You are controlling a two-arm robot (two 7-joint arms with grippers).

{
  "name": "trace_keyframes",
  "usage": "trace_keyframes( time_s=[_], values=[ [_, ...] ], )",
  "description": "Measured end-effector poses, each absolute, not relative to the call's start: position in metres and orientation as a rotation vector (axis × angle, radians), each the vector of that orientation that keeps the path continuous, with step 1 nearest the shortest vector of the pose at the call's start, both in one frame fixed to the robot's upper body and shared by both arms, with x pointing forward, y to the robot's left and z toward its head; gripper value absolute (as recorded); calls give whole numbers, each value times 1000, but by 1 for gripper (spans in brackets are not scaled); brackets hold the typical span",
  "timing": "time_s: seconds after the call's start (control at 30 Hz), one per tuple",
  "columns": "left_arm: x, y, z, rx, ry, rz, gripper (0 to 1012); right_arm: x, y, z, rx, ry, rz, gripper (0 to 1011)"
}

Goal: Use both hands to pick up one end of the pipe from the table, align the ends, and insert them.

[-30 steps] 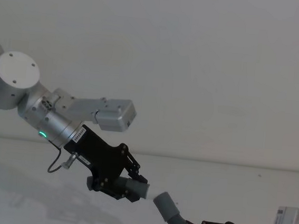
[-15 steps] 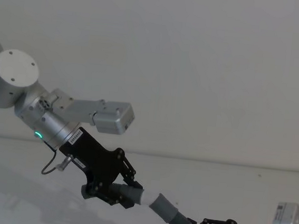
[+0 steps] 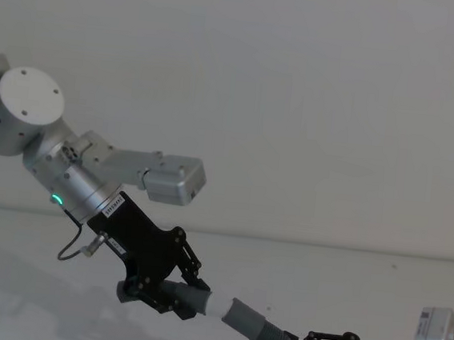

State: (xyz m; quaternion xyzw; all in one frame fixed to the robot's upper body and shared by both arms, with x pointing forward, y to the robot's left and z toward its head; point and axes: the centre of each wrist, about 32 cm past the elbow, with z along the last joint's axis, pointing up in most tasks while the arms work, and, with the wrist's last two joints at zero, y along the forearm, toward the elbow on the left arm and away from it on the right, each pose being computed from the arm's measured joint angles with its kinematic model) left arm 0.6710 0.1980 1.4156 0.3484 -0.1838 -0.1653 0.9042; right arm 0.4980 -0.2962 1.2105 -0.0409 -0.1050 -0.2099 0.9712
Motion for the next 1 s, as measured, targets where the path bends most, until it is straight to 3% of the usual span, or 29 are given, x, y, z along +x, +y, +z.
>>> trace_keyframes(
  time_s=[1.0],
  values=[
    [693, 166, 1433, 804, -421, -431, 328, 494, -298, 1213, -60, -238, -381, 180]
  ],
)
